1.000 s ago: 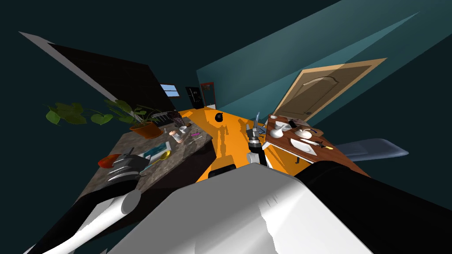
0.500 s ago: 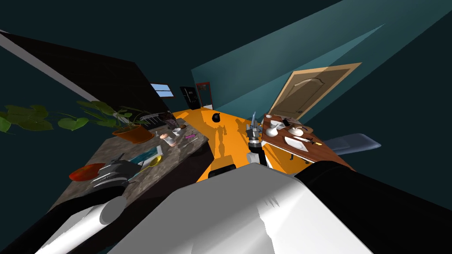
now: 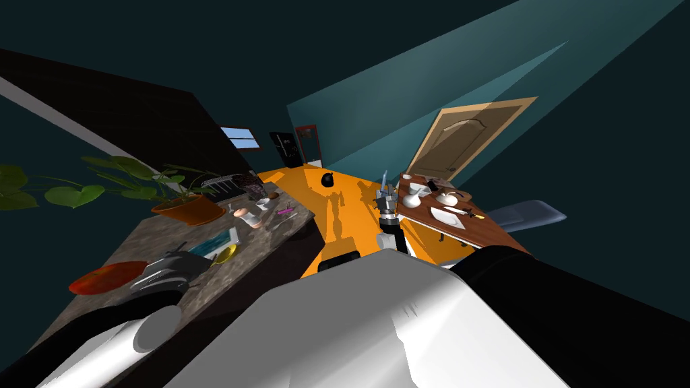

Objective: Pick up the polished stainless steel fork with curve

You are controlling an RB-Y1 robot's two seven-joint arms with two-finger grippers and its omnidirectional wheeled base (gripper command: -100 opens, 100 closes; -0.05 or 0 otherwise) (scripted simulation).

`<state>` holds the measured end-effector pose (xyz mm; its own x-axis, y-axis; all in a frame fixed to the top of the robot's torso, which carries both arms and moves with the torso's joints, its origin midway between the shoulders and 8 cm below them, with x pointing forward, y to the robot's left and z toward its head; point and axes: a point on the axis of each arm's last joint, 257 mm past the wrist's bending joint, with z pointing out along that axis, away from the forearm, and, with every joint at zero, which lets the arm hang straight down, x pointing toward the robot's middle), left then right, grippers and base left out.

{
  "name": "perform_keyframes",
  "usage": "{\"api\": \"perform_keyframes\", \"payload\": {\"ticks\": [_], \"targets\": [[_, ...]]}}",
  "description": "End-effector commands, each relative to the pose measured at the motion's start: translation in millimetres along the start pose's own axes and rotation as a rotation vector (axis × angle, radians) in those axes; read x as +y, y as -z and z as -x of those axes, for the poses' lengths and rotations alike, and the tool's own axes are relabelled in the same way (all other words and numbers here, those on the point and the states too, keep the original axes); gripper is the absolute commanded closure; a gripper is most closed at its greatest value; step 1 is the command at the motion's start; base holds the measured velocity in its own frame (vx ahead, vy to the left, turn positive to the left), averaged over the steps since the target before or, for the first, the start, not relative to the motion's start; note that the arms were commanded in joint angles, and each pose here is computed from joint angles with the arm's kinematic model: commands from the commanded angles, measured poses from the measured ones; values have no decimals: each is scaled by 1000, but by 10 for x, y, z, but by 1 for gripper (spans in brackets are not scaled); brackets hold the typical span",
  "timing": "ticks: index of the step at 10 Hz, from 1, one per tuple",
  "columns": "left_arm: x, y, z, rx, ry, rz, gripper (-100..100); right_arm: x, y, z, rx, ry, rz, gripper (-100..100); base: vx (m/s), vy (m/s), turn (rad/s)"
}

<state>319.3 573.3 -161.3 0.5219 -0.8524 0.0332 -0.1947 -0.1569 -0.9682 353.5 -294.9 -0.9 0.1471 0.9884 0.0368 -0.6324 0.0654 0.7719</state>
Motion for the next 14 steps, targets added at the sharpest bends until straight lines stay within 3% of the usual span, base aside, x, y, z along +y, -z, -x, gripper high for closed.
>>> {"api": "perform_keyframes", "payload": {"ticks": [1,2,3,5,6,8,9,14], "targets": [[51,6,155,-24,19,40,-100,0,0,0,0,0,0,0,41,-33,-143],[133,11,168,-29,19,72,-100,0,0,0,0,0,0,0,41,-34,-104],[178,30,297,-49,37,102,-100,0,0,0,0,0,0,0,61,-48,-166],[283,44,313,-56,38,143,-100,0,0,0,0,0,0,0,32,-21,-28],[322,69,431,-73,55,170,-100,0,0,0,0,0,0,0,35,-22,-131],[432,92,446,-80,56,213,-100,0,0,0,0,0,0,0,35,-15,-66],[494,128,558,-98,73,247,-100,0,0,0,0,0,0,0,56,-15,-155],[744,234,681,-127,92,358,-100,0,0,0,0,0,0,0,44,-9,-72]]}}
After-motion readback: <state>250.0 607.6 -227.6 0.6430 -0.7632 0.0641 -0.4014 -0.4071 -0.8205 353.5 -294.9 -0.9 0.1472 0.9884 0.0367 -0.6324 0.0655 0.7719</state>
